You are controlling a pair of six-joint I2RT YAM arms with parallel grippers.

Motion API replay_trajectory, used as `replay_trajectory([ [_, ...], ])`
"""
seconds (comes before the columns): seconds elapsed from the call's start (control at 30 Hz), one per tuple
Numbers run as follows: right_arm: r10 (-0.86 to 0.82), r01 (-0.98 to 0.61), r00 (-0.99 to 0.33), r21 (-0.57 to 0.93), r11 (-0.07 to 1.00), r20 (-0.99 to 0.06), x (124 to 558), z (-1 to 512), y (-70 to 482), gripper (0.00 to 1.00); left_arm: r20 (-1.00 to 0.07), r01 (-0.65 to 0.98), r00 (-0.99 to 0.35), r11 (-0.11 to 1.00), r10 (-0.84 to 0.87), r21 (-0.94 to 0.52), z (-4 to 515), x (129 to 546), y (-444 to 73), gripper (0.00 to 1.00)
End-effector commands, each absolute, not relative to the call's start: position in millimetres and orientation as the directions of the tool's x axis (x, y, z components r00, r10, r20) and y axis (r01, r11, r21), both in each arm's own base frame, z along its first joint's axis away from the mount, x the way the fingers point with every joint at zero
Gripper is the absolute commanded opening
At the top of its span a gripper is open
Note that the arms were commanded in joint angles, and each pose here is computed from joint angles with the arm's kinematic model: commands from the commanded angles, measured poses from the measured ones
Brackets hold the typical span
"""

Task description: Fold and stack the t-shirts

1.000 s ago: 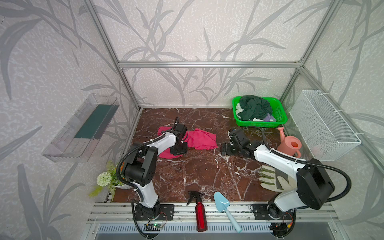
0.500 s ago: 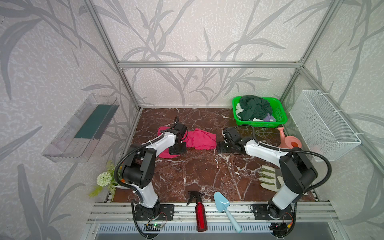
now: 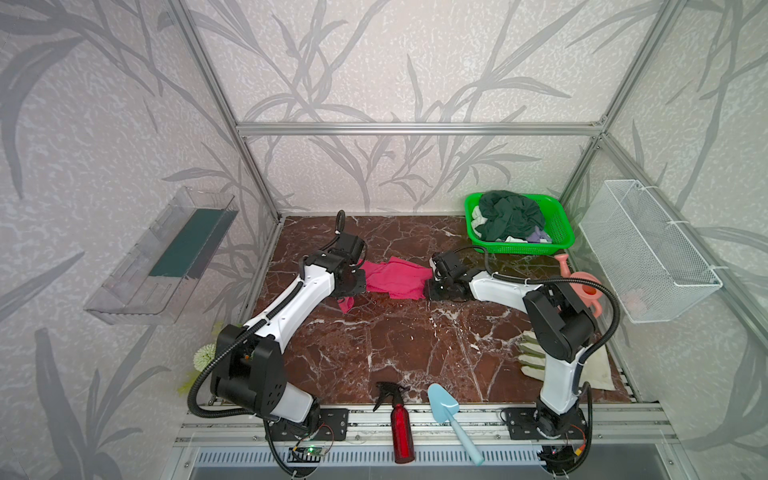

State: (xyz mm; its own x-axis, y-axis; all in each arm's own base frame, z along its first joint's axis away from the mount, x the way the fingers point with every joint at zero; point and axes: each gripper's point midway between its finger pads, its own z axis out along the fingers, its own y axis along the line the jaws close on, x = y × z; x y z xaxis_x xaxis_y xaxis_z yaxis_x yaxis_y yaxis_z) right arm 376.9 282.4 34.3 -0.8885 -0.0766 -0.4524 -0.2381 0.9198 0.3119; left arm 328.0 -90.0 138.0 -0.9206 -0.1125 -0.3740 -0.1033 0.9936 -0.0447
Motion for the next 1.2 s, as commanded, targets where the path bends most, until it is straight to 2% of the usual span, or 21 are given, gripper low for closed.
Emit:
replay_trajectory([
  [0.0, -0.094, -0.26, -0.888, 0.321, 0.911, -0.451, 375, 32, 292, 0.44, -0.372, -0.097, -0.923, 0.995, -0.098, -0.022, 144, 326, -86, 0.0],
  [0.1, -0.096, -0.257, -0.892, 0.322, 0.911, -0.441, 375, 28, 293, 0.21, -0.374, -0.093, -0.923, 0.996, -0.093, -0.019, 145, 326, -86, 0.0],
  [0.2, -0.101, -0.262, -0.891, 0.32, 0.911, -0.443, 377, 30, 294, 0.02, -0.382, -0.09, -0.92, 0.996, -0.09, -0.017, 148, 326, -85, 0.0],
  [0.23, -0.103, -0.265, -0.888, 0.317, 0.911, -0.448, 377, 34, 294, 0.0, -0.384, -0.089, -0.919, 0.996, -0.088, -0.016, 149, 326, -85, 0.0],
  [0.4, -0.115, -0.29, -0.86, 0.29, 0.912, -0.498, 382, 65, 290, 0.0, -0.41, -0.094, -0.907, 0.995, -0.092, -0.014, 159, 328, -83, 0.0],
  [0.63, -0.101, -0.345, -0.73, 0.237, 0.908, -0.676, 387, 184, 275, 0.0, -0.528, -0.116, -0.846, 0.992, -0.072, 0.051, 212, 342, -67, 0.0],
  [0.87, -0.094, -0.384, -0.582, 0.172, 0.907, -0.808, 373, 288, 250, 0.0, -0.699, -0.129, -0.714, 0.99, -0.05, 0.061, 280, 345, -52, 0.0],
  [0.93, -0.108, -0.386, -0.551, 0.138, 0.912, -0.828, 374, 308, 245, 0.0, -0.718, -0.128, -0.694, 0.99, -0.044, 0.064, 288, 349, -50, 0.0],
  [1.07, -0.153, -0.369, -0.532, 0.066, 0.927, -0.833, 396, 316, 243, 0.0, -0.697, -0.124, -0.715, 0.991, -0.05, 0.056, 279, 375, -51, 0.0],
  [1.17, -0.122, -0.346, -0.513, 0.075, 0.935, -0.85, 434, 328, 241, 0.0, -0.705, -0.14, -0.7, 0.99, -0.118, -0.026, 284, 414, -50, 0.0],
])
